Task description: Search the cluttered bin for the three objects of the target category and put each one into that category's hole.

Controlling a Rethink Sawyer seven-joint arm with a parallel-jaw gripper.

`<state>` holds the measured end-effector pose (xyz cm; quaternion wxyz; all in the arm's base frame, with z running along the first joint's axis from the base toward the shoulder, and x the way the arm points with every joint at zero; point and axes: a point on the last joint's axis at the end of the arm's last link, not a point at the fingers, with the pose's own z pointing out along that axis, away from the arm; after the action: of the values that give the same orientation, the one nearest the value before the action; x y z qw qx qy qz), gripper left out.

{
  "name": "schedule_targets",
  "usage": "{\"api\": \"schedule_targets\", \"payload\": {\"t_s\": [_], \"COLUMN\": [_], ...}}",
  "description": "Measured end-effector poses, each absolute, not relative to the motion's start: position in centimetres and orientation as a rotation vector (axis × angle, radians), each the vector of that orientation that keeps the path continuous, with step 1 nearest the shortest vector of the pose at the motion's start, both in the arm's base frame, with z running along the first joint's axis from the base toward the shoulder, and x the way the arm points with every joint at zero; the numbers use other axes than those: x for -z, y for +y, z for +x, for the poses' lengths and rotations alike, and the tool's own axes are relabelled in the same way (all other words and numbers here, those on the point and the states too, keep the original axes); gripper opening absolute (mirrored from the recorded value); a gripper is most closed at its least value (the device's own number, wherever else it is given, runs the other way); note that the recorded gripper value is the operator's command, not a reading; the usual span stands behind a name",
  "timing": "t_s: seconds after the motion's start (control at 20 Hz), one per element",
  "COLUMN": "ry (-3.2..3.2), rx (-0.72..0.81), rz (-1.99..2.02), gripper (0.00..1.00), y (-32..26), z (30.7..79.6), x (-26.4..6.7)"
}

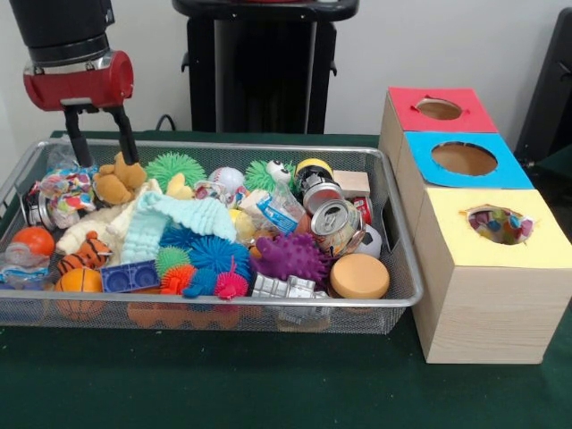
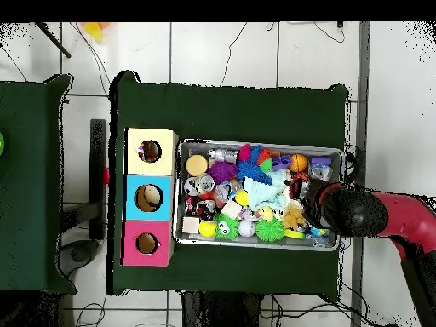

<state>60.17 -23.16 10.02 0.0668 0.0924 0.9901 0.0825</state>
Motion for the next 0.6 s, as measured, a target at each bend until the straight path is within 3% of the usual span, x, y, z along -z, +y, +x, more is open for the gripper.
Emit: {"api": "schedule_targets", "payload": {"t_s": [0.6], "ry": [2.972], "rx": [-0.195], "rz": [0.162], "gripper": [1.00], "y": [-27.6], "z": [59.8], "x": [-9.8]}}
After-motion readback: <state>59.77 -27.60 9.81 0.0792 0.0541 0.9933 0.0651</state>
